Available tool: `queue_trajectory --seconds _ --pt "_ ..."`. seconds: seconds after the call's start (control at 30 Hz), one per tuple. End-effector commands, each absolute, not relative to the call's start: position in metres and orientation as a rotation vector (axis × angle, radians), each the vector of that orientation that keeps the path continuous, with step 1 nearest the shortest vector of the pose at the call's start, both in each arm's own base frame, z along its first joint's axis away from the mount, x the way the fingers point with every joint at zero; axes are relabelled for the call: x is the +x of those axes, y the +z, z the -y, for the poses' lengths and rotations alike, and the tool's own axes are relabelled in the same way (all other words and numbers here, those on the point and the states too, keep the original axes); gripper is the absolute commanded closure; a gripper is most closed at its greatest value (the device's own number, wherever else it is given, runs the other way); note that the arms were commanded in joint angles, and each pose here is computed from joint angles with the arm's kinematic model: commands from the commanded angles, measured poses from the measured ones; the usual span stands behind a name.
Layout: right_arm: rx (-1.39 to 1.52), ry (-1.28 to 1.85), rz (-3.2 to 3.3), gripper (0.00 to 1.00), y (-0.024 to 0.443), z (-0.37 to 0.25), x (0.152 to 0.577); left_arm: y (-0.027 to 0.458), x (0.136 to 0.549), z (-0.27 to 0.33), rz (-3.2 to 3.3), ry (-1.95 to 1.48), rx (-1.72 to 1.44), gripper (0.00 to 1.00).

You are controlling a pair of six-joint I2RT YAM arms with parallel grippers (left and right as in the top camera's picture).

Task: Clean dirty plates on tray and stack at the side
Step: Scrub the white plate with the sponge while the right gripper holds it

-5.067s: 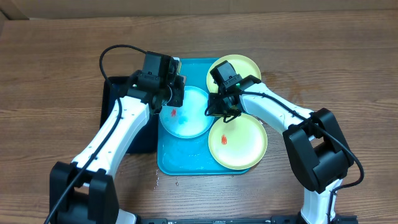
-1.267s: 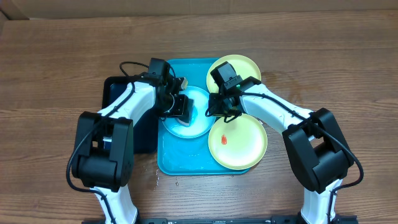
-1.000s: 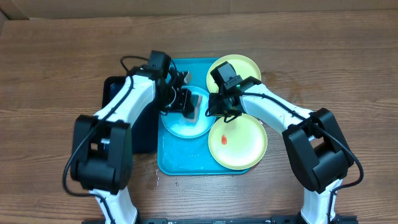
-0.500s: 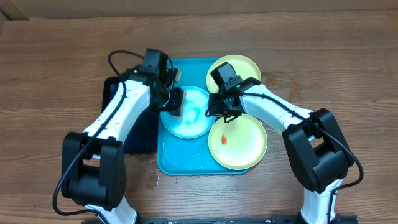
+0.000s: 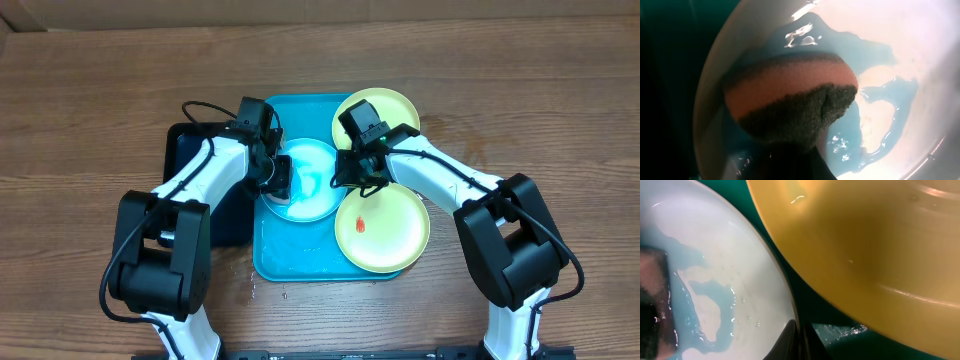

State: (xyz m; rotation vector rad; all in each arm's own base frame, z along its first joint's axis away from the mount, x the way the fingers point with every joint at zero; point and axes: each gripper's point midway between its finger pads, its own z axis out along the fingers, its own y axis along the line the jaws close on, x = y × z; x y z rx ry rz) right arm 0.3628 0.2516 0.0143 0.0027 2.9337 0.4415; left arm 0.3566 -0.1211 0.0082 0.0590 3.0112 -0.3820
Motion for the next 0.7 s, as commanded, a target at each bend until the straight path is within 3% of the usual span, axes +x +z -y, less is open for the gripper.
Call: queue_trajectory --seconds 0.0,0.2,0.33,0.5,0.67 --pt "0.001 0.415 -2.954 0.96 0.005 -0.249 0.357 -0.016 0.33 0.152 -3.116 -0.659 0.057 0.96" --pt "0.001 0.414 -2.954 0.96 0.005 -0.249 0.357 0.018 0.348 0.183 -3.004 -0.956 0.09 0.96" --pt "0.001 0.414 -2.954 0.96 0.005 -0.249 0.357 0.045 0.371 0.191 -2.943 -0.977 0.117 0.96" --pt "0.0 0.413 -2.954 0.96 0.005 -0.249 0.357 0.074 0.388 0.18 -2.958 -0.831 0.106 0.96" --pt "0.0 0.414 -2.954 0.96 0.005 -0.249 0.357 0.068 0.385 0.14 -3.049 -0.439 0.058 0.96"
